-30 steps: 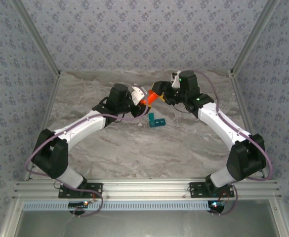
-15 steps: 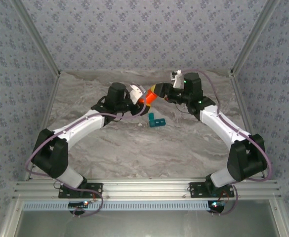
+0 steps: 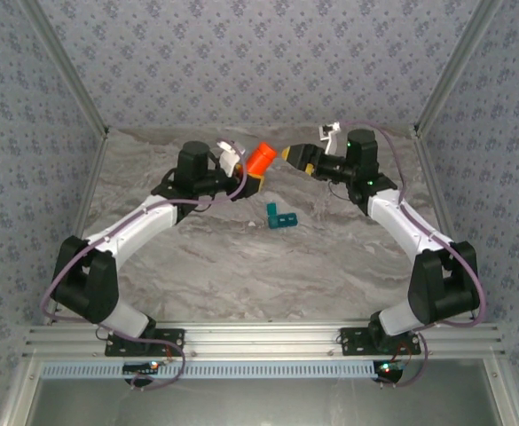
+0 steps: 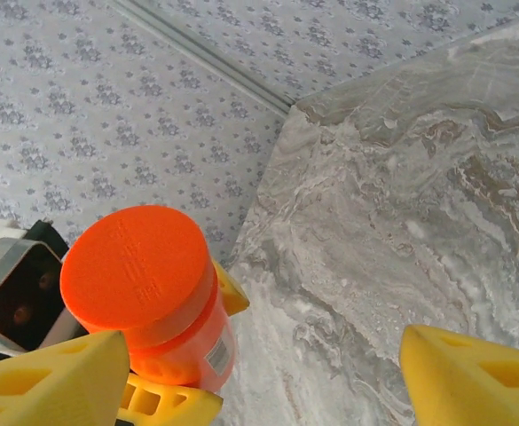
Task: Sort the pills into containers
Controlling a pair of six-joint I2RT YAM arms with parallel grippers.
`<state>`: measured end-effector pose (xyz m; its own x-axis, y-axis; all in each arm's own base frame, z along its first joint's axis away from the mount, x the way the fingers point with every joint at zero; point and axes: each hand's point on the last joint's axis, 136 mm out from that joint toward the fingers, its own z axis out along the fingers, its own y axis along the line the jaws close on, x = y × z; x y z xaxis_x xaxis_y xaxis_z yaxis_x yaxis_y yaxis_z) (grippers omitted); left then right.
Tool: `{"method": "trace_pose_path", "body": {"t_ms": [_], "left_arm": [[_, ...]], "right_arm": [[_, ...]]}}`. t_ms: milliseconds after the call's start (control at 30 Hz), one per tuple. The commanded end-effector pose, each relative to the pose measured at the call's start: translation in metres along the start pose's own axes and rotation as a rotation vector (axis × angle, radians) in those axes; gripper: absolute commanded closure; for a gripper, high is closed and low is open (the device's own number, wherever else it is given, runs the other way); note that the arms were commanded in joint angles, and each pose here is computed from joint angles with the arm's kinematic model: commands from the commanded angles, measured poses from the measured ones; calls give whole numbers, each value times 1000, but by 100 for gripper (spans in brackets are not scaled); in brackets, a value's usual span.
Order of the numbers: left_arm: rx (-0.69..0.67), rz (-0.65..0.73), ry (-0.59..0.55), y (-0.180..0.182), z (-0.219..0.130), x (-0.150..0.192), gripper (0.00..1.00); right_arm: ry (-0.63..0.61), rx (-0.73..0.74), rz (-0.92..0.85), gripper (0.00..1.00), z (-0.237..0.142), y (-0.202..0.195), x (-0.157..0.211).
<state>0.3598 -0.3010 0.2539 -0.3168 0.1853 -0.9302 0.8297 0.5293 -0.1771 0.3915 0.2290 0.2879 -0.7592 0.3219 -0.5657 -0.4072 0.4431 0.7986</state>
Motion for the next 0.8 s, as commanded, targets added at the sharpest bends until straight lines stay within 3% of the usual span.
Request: {"method": "trace_pose_path", "body": {"t_ms": [0, 133, 433, 767], "left_arm": [[-51, 89, -20, -1, -4, -12, 100], [-66, 148, 36, -5, 5, -1, 100], [-50, 175, 66, -13, 17, 4, 100], [-54, 180, 65, -12, 20, 3, 100]], "right_arm": [[-59, 18, 122, 18, -9, 7, -10], [-88, 102, 260, 17, -3, -6, -10], [-41, 162, 241, 17, 24, 13, -3], [11, 169, 224, 32, 30, 17, 15]]}}
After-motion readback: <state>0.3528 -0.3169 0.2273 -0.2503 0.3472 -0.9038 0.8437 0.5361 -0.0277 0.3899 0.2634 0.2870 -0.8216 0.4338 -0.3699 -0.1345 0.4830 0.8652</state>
